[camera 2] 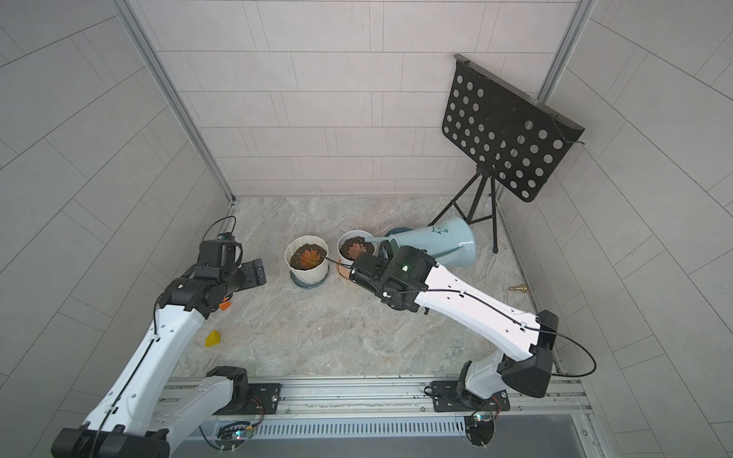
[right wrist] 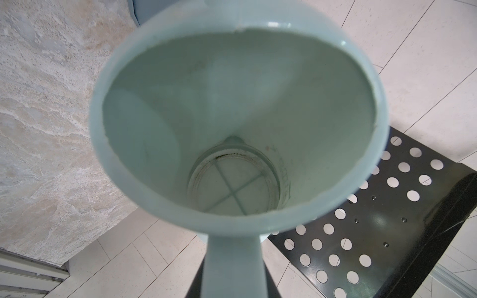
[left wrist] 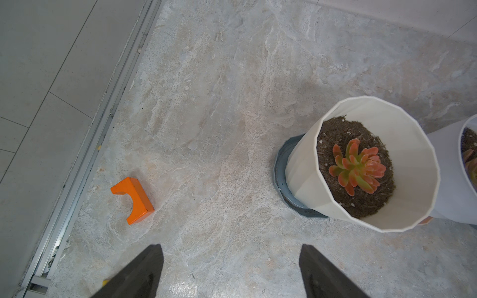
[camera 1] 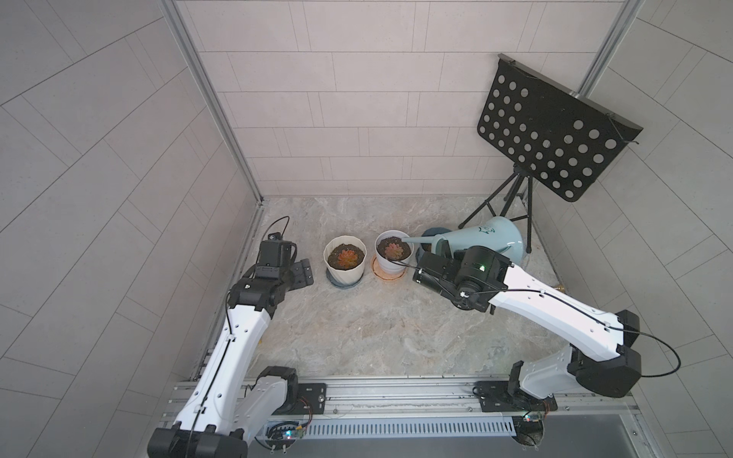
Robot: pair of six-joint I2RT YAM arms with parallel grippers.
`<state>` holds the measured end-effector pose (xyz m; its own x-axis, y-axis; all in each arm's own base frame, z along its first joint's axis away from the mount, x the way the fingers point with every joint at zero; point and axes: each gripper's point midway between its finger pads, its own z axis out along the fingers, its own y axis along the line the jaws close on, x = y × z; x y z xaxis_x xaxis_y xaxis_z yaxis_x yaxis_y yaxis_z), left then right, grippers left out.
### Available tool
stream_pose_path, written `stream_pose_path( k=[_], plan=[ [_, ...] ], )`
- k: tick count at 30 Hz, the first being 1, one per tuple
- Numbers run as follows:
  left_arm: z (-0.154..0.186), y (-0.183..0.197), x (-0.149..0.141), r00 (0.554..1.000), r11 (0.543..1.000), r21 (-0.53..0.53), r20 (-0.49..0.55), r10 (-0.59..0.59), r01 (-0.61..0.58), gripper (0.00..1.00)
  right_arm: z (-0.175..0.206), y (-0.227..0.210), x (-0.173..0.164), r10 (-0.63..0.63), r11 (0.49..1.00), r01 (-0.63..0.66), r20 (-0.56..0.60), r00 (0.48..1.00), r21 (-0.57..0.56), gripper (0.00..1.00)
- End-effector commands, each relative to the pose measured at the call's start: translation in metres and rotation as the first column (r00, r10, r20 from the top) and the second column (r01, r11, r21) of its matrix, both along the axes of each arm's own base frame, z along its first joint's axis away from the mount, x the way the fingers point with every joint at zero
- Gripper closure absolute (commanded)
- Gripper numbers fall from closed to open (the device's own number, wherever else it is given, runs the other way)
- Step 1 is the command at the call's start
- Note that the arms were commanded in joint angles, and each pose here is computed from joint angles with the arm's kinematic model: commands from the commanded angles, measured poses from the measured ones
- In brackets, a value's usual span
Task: Water the succulent around the soil edge
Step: Water the soil of the potted plant with water.
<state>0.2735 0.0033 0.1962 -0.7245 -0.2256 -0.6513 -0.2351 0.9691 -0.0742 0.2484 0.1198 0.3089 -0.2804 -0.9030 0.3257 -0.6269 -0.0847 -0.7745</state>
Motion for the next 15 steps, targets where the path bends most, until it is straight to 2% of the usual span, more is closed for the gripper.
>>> stream_pose_path(
  k=[1, 15],
  plan=[
    [0.008, 0.002, 0.000, 1.000, 1.000, 0.010, 0.028, -0.003, 0.003, 0.10, 0.012, -0.001, 0.007, 0.010, 0.999, -0.009, 0.033, 0.999, -0.042, 1.00],
    [0.008, 0.003, 0.000, 1.000, 1.000, 0.011, 0.030, -0.002, 0.002, 0.10, 0.016, 0.012, 0.023, 0.003, 1.000, -0.001, 0.064, 0.998, -0.018, 1.00]
  ],
)
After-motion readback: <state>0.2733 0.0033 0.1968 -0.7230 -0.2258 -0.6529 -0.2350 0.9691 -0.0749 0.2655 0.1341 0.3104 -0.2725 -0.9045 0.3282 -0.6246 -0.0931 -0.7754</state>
